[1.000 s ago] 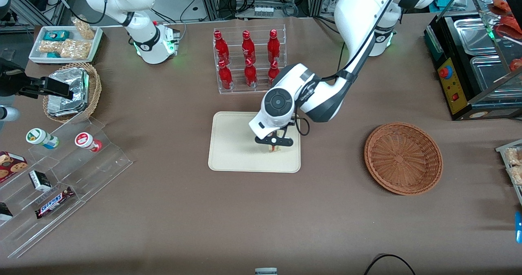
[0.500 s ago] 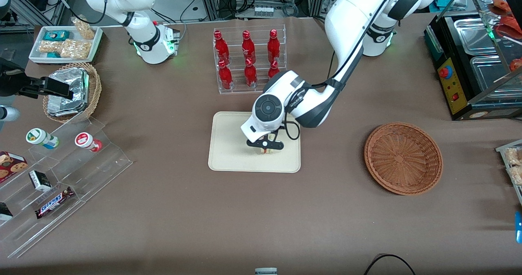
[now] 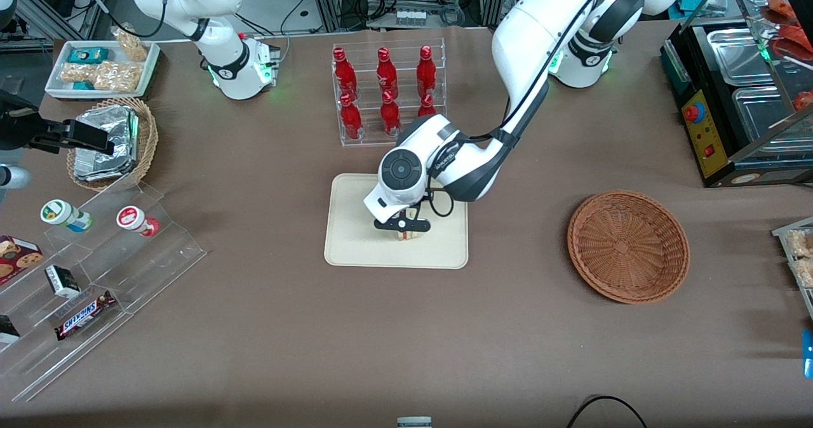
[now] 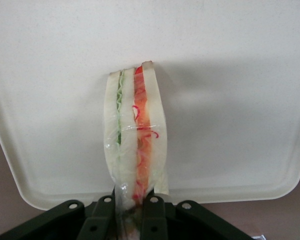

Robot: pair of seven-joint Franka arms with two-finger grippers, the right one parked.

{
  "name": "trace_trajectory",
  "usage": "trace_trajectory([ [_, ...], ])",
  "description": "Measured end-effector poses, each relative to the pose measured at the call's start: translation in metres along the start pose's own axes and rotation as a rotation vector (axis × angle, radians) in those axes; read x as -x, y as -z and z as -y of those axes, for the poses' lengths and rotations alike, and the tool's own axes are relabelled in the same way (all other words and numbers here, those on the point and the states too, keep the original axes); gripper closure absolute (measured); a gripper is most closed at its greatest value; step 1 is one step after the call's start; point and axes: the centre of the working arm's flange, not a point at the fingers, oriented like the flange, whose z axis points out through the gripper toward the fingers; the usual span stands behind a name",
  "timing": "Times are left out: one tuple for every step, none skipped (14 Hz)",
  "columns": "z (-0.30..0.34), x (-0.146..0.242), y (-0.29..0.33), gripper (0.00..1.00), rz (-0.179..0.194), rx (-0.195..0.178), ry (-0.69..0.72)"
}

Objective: Place sandwich from basket to tray

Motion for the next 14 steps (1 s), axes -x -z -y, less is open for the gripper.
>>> trace_trajectory([
  [-0.001,-0.001,-0.002,0.71,-0.003,0.002,0.003],
  [-0.001,-0.002,-0.002,0.62,-0.005,0.004,0.003],
  [-0.001,-0.003,-0.002,0.51,-0.007,0.005,0.004],
  [-0.001,-0.003,0.000,0.42,-0.009,0.007,0.005],
  [-0.002,-0.003,0.001,0.33,-0.010,0.008,0.007],
  [-0.002,-0.003,0.001,0.22,-0.011,0.008,0.008],
  [-0.002,-0.003,0.001,0.13,-0.011,0.009,0.009],
  [-0.002,-0.004,0.002,0.02,-0.012,0.010,0.010],
  [-0.002,-0.004,0.004,0.00,-0.015,0.012,0.013],
  [-0.002,-0.005,0.007,0.00,-0.019,0.014,0.015],
  [0.000,-0.006,0.014,0.00,-0.020,0.012,0.016],
  [0.003,-0.006,0.024,0.00,-0.016,0.005,0.021],
  [0.011,-0.007,0.038,0.00,-0.009,-0.008,0.030],
  [0.024,-0.008,0.059,0.00,0.000,-0.023,0.046],
])
